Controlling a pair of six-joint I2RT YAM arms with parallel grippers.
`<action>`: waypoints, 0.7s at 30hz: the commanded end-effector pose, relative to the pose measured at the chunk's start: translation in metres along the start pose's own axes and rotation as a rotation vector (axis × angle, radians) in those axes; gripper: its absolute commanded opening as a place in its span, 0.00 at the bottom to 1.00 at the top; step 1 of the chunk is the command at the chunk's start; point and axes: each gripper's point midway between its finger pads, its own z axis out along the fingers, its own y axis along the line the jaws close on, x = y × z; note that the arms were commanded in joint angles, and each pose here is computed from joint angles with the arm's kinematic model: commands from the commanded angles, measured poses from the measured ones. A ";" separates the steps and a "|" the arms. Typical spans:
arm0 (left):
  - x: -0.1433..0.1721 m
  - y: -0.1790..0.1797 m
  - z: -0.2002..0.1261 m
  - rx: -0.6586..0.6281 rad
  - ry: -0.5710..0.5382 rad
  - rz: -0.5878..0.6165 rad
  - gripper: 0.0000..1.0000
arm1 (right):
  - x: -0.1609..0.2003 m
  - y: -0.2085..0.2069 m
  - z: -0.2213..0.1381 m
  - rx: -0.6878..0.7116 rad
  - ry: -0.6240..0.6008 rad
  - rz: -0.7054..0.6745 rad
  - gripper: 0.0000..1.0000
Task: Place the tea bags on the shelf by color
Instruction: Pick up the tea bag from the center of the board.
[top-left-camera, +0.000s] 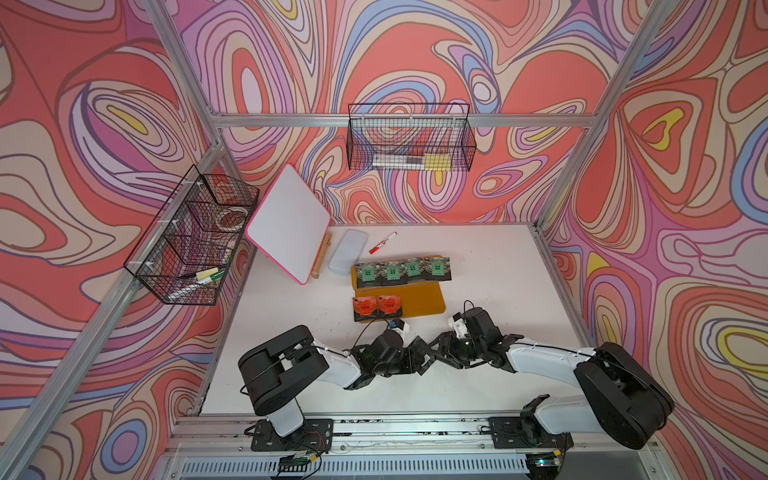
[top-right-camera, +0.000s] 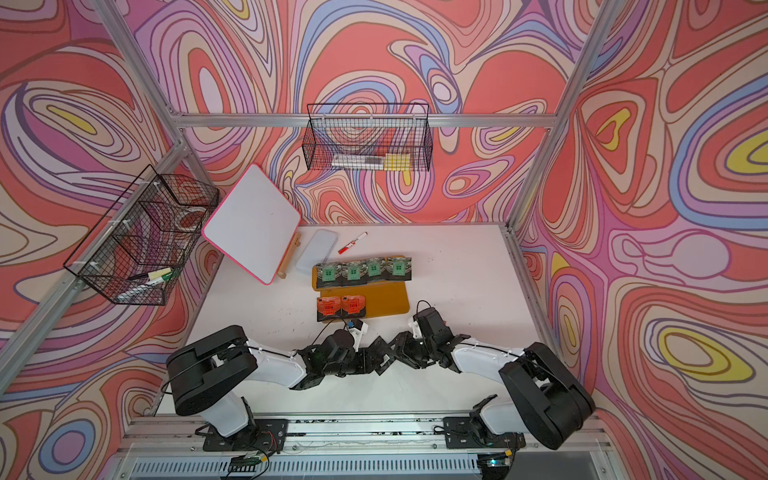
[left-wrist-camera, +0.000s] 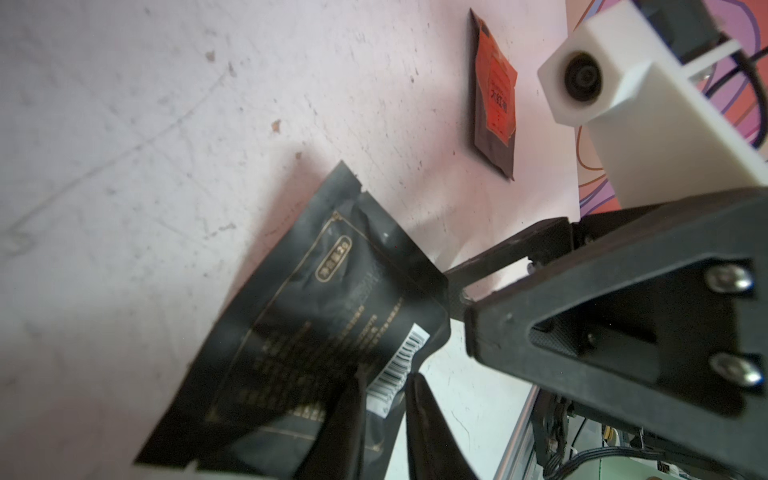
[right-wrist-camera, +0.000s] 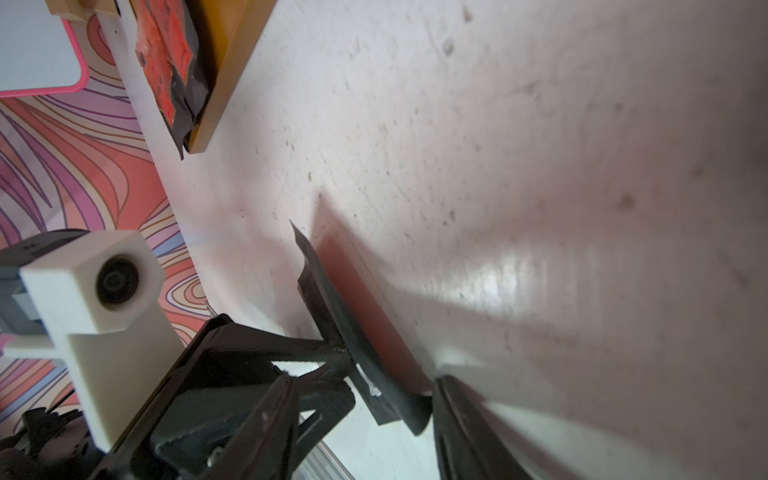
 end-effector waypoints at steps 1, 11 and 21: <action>0.009 0.016 0.002 -0.045 0.013 -0.014 0.22 | 0.004 -0.012 0.005 0.014 0.012 0.036 0.53; 0.009 0.017 0.002 -0.046 0.012 -0.015 0.22 | 0.001 -0.007 0.009 -0.034 0.004 0.026 0.42; 0.009 0.018 0.001 -0.048 0.009 -0.017 0.22 | 0.000 -0.005 0.008 -0.046 -0.007 0.018 0.20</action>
